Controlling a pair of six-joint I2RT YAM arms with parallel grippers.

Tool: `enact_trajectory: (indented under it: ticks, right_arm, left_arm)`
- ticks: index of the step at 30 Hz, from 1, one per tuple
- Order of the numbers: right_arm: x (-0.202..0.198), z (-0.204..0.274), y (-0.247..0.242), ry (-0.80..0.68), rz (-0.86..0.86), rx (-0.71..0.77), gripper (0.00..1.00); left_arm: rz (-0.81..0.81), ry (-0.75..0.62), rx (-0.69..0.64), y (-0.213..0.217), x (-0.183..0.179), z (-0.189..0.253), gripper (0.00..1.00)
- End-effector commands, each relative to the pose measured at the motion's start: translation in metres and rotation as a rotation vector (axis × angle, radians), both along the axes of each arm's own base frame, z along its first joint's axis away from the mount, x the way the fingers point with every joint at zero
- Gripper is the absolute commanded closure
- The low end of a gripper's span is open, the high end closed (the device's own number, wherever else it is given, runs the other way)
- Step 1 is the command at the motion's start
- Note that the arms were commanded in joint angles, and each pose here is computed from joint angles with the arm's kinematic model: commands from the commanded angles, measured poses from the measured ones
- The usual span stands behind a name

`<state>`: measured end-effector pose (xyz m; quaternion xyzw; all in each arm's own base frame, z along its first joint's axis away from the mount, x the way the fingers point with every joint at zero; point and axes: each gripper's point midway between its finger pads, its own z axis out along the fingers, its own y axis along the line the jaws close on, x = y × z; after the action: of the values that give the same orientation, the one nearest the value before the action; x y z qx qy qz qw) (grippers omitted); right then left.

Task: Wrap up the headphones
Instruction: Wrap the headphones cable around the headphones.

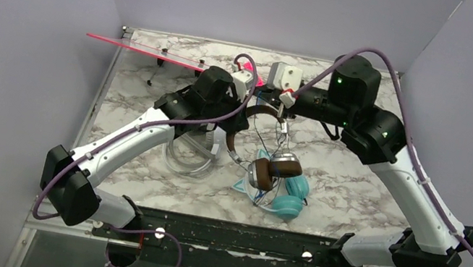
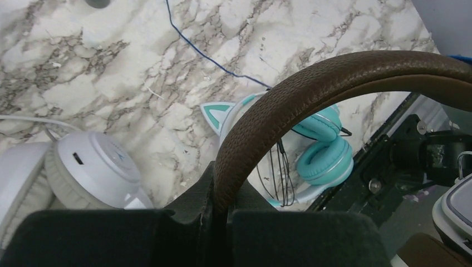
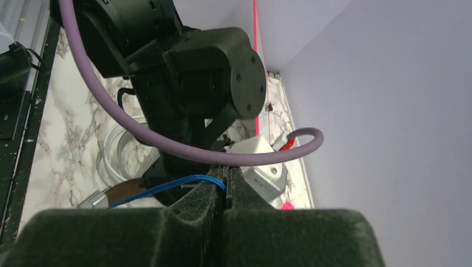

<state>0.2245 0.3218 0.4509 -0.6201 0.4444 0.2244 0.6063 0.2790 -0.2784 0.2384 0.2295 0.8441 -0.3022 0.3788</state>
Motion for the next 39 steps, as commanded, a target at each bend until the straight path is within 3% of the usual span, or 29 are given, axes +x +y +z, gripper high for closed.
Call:
enact_trajectory:
  ticks: [1,12,17,26,35,39]
  right_arm:
    - [0.001,0.011,0.017,-0.034,-0.017,0.047,0.99]
    - [0.037,0.002,0.010,-0.015,-0.243,0.106,0.99]
    - [0.067,0.006,-0.017,-0.059,-0.473,0.170,0.99]
    - [0.094,-0.005,-0.030,-0.044,-0.648,0.146,0.99]
    - [0.100,-0.028,-0.051,0.026,-0.734,0.134,0.99]
    - [0.099,-0.021,-0.061,0.061,-0.755,0.176,0.99]
  left_arm:
    - [0.040,0.079,-0.095,-0.014,-0.007,0.017,1.00]
    - [-0.016,0.123,-0.260,-0.030,-0.025,0.033,1.00]
    - [-0.098,0.008,-0.395,-0.032,-0.040,0.061,1.00]
    - [-0.169,-0.096,-0.421,-0.029,-0.052,0.078,1.00]
    - [-0.247,-0.188,-0.527,-0.031,-0.068,0.109,1.00]
    - [-0.245,-0.216,-0.497,-0.028,-0.067,0.106,1.00]
